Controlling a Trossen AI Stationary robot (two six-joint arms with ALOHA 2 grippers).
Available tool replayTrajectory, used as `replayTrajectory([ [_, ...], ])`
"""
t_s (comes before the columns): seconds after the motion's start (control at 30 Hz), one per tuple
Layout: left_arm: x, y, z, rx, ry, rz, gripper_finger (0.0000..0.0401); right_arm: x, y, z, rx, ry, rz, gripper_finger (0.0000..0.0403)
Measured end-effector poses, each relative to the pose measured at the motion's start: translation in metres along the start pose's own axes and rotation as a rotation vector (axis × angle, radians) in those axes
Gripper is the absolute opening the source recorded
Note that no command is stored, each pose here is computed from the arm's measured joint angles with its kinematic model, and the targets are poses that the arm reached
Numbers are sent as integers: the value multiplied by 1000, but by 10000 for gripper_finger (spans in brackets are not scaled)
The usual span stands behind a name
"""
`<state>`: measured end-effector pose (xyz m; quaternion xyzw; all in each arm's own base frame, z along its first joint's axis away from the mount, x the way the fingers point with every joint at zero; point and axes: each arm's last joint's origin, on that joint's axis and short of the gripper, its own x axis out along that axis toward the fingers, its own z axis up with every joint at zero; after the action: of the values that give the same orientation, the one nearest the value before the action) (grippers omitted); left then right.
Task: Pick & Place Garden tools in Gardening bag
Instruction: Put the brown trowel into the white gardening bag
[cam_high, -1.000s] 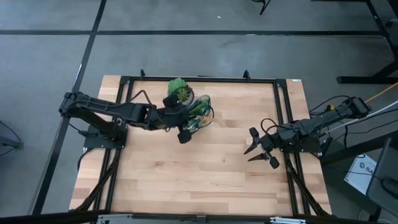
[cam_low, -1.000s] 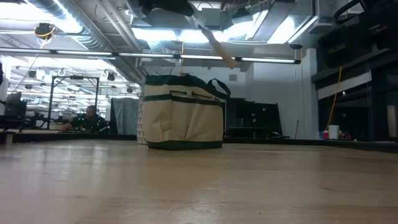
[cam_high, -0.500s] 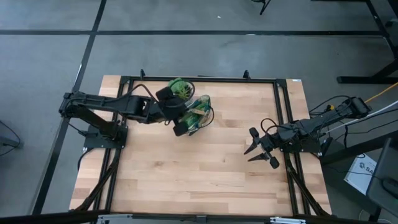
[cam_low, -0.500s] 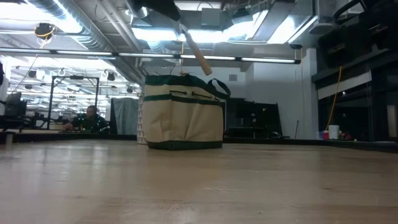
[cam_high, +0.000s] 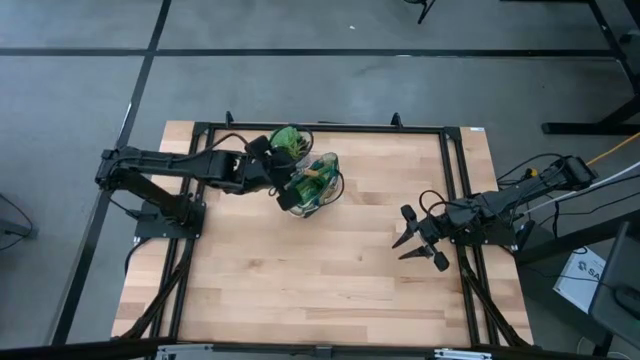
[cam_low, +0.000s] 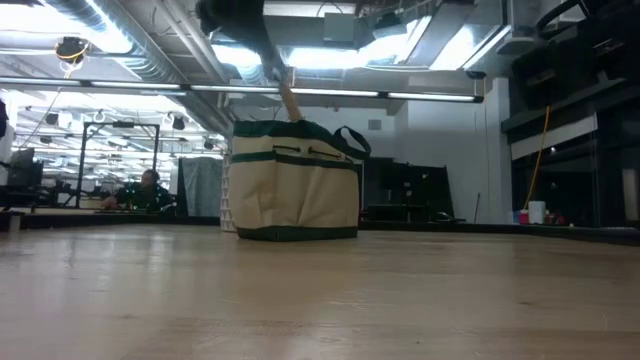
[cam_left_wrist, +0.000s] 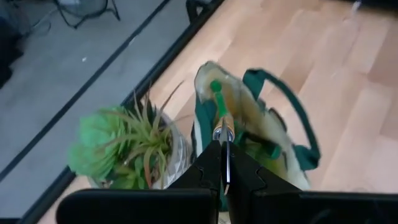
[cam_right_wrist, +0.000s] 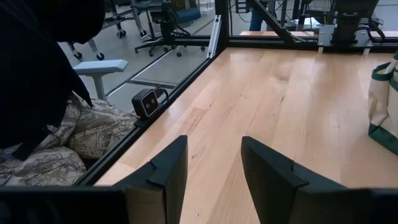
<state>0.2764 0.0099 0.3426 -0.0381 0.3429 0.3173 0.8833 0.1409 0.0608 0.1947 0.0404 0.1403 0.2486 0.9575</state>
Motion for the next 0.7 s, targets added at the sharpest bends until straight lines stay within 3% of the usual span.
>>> replayTrajectory([
  [0.4, 27, -7, -14, -42, 28, 0, 2, 0, 0, 0, 0, 1, -1, 153],
  [0.7, 28, -11, -17, -42, 73, -93, 4, 0, 0, 0, 0, 1, -1, 153],
])
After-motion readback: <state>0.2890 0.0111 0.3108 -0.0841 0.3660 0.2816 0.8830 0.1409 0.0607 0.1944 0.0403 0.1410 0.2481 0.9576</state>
